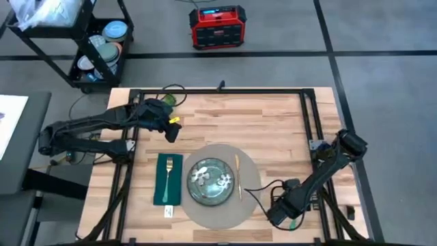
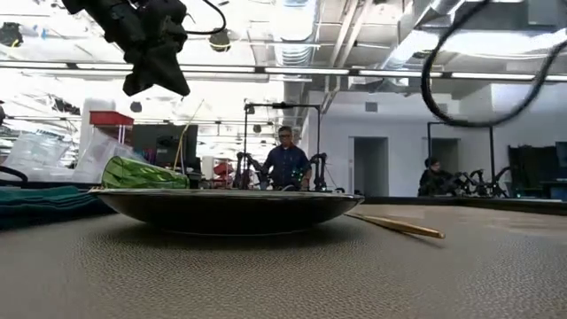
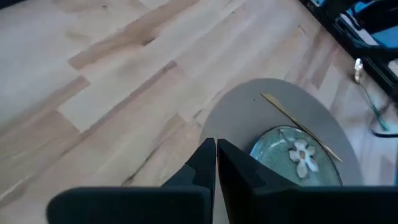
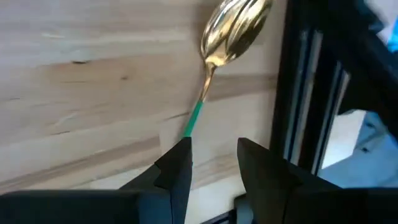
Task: Set table place
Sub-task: Put the green spoon on the gray tablemat to the right of the gold table knife
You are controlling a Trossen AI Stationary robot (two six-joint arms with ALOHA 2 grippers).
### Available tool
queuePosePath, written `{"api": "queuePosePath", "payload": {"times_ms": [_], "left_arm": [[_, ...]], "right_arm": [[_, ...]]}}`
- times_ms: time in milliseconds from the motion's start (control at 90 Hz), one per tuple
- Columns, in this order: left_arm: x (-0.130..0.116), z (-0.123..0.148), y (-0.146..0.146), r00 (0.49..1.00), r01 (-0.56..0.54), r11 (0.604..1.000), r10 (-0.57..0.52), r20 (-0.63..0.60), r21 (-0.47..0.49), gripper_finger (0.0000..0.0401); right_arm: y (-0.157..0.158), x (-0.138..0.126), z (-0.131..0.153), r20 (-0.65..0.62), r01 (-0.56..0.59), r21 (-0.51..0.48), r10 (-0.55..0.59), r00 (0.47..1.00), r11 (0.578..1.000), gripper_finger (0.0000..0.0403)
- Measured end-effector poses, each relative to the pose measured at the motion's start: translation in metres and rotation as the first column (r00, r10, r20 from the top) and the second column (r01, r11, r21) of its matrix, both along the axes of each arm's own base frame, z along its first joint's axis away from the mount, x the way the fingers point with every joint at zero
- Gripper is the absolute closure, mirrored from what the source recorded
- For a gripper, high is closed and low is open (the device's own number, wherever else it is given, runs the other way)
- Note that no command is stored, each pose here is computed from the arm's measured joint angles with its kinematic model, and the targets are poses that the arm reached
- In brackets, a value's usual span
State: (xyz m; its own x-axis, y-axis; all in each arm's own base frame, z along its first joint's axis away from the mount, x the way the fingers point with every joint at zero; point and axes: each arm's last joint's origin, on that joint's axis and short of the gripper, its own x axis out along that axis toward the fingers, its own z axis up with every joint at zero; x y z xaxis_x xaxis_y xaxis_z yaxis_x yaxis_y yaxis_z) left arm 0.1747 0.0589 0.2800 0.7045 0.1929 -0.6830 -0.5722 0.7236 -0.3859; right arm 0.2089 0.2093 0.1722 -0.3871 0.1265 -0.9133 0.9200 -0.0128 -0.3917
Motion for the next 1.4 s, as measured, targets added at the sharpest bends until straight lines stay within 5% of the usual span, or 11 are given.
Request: {"api": "queuePosePath", "payload": {"times_ms": [222,467,989,1400], "left_arm": [[0.000,-0.001,0.000,1.000,0.000,1.000,0.000,-0.007,-0.003,0.0401],[0.000,0.000,0.000,1.000,0.009,1.000,-0.009,-0.009,0.007,0.0401],[0.000,0.000,0.000,1.000,-0.018,1.000,0.018,-0.001,-0.018,0.0401],[0.000,0.000,0.000,1.000,-0.017,1.000,0.017,-0.001,-0.004,0.0401]], "right_arm": [[-0.001,-0.001,-0.019,0.000,0.016,0.046,-0.016,1.000,0.999,0.0303],[0.008,-0.012,0.001,-0.077,-0.029,-0.008,0.029,0.997,1.000,0.0395],[-0.008,-0.024,-0.056,0.011,-0.024,0.118,0.023,1.000,0.993,0.0403],[-0.046,-0.007,-0.067,0.003,0.080,0.089,-0.080,0.997,0.993,0.0402]]}}
